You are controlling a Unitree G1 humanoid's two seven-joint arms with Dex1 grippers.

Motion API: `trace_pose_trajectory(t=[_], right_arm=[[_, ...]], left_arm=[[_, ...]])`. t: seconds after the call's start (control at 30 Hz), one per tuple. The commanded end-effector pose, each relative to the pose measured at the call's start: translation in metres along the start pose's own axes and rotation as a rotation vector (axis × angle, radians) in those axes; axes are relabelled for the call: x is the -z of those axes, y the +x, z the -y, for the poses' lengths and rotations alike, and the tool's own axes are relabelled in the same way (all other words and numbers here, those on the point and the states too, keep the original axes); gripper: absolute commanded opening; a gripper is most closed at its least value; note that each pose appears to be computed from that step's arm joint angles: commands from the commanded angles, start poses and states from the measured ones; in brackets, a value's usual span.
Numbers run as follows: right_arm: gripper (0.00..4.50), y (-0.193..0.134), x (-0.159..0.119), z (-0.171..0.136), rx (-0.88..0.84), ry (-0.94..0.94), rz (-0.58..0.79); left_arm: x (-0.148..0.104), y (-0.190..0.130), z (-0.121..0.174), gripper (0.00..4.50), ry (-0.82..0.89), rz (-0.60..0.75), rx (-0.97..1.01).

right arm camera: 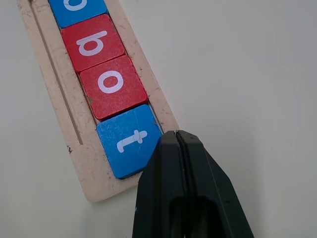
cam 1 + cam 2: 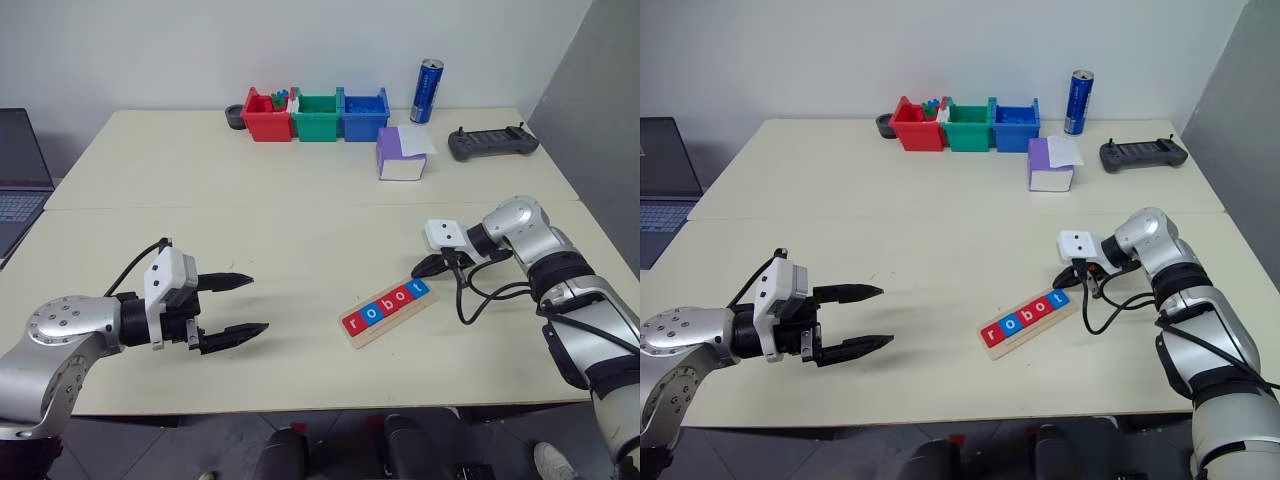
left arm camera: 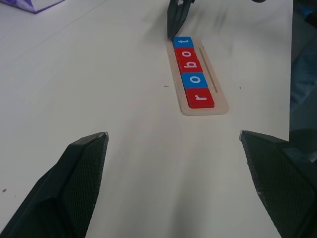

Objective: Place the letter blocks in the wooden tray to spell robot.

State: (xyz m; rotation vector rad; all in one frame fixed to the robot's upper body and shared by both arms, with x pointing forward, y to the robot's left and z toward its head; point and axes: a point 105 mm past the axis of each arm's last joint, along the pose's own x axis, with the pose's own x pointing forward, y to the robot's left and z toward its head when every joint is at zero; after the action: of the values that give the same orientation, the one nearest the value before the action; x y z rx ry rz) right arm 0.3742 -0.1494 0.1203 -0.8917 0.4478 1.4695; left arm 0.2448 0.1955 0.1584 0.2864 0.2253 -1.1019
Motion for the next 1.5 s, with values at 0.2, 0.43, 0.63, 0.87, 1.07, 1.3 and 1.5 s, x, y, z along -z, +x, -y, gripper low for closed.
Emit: trace_pose_trajectory(t=[0.2, 0.43, 0.63, 0.87, 1.07, 1.3, 1.5], right_arm=[[0.02, -0.032, -0.004, 0.016, 0.145, 0.000, 0.031], [0.02, -0.055, 0.007, -0.011, 0.066, 0.024, 0.038], [0.02, -0.047, -0.024, -0.056, -0.078, -0.010, 0.146], [0.02, -0.014, -0.056, -0.095, -0.204, -0.052, 0.237], [0.02, 0.017, -0.066, -0.101, -0.196, -0.093, 0.233], [0.02, 0.045, -0.069, -0.088, -0.143, -0.182, 0.218], [0.02, 0.051, -0.072, -0.098, -0.221, -0.223, 0.221]], left_arm=[[-0.008, -0.003, -0.001, 4.50, 0.038, 0.002, -0.003], [-0.007, -0.003, -0.001, 4.50, 0.034, 0.003, 0.002], [-0.007, -0.001, -0.002, 4.50, 0.036, 0.007, 0.012], [-0.008, -0.001, -0.003, 4.50, 0.041, 0.005, 0.021], [-0.007, 0.000, -0.001, 4.50, 0.041, 0.003, 0.030], [-0.008, 0.003, -0.003, 4.50, 0.045, 0.009, 0.029], [-0.008, 0.002, -0.001, 4.50, 0.041, 0.011, 0.024]])
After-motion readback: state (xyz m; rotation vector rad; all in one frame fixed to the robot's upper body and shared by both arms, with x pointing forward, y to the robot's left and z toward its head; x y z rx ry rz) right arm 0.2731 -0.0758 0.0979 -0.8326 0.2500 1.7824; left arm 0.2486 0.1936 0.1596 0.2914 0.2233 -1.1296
